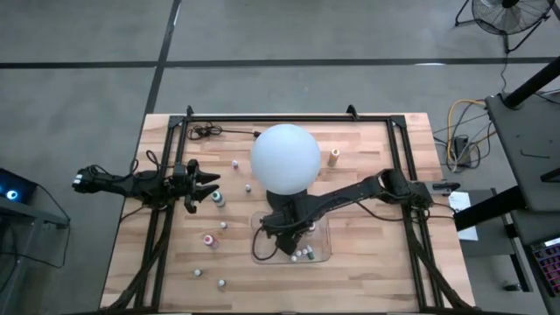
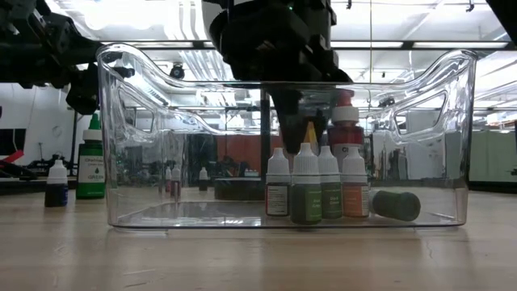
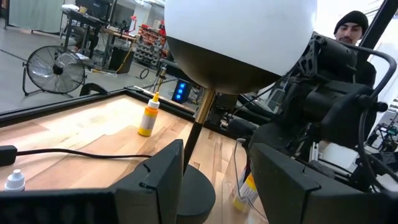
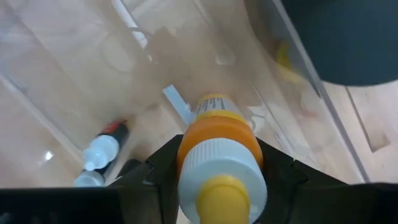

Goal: Pick & Place food coloring
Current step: Put the bottom big yellow food coloring bottle into the transparent bin, then put the big yellow food coloring bottle into the transparent bin

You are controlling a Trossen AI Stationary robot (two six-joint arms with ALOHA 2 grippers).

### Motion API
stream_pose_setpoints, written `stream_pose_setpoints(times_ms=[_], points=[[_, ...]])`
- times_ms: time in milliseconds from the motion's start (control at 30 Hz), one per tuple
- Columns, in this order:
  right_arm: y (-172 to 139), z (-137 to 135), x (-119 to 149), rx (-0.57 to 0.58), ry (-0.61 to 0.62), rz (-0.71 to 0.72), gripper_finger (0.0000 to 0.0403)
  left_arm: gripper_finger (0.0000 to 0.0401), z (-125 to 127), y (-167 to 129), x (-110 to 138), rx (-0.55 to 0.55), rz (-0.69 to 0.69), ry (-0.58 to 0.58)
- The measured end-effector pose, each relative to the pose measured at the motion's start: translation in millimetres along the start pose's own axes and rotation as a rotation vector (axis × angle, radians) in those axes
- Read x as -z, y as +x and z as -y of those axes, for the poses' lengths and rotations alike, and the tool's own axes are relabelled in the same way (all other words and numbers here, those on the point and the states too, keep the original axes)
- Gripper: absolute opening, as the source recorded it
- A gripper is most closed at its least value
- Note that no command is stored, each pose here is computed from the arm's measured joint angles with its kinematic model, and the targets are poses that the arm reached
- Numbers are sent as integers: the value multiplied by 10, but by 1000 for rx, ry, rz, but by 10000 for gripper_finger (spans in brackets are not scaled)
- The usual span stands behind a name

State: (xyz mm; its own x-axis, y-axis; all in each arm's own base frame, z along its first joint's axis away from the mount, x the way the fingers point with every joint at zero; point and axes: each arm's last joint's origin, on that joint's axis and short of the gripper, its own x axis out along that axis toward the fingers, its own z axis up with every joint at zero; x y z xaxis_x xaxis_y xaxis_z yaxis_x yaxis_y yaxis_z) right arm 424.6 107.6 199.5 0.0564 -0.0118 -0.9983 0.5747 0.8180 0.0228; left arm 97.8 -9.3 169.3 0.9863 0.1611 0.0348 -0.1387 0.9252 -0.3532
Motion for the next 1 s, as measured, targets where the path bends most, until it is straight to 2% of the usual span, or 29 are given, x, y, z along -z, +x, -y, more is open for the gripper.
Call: stream_pose_setpoints(times_ms=[300, 800, 1000], points=[[-24, -7, -3, -8, 1, 5, 183, 161, 0, 0, 0, 0, 0, 0], [-199, 6, 0, -28, -22, 30, 197, 161, 0, 0, 0, 0, 0, 0], [-340, 92, 54, 20, -7, 33, 209, 161, 0, 0, 0, 0, 0, 0]])
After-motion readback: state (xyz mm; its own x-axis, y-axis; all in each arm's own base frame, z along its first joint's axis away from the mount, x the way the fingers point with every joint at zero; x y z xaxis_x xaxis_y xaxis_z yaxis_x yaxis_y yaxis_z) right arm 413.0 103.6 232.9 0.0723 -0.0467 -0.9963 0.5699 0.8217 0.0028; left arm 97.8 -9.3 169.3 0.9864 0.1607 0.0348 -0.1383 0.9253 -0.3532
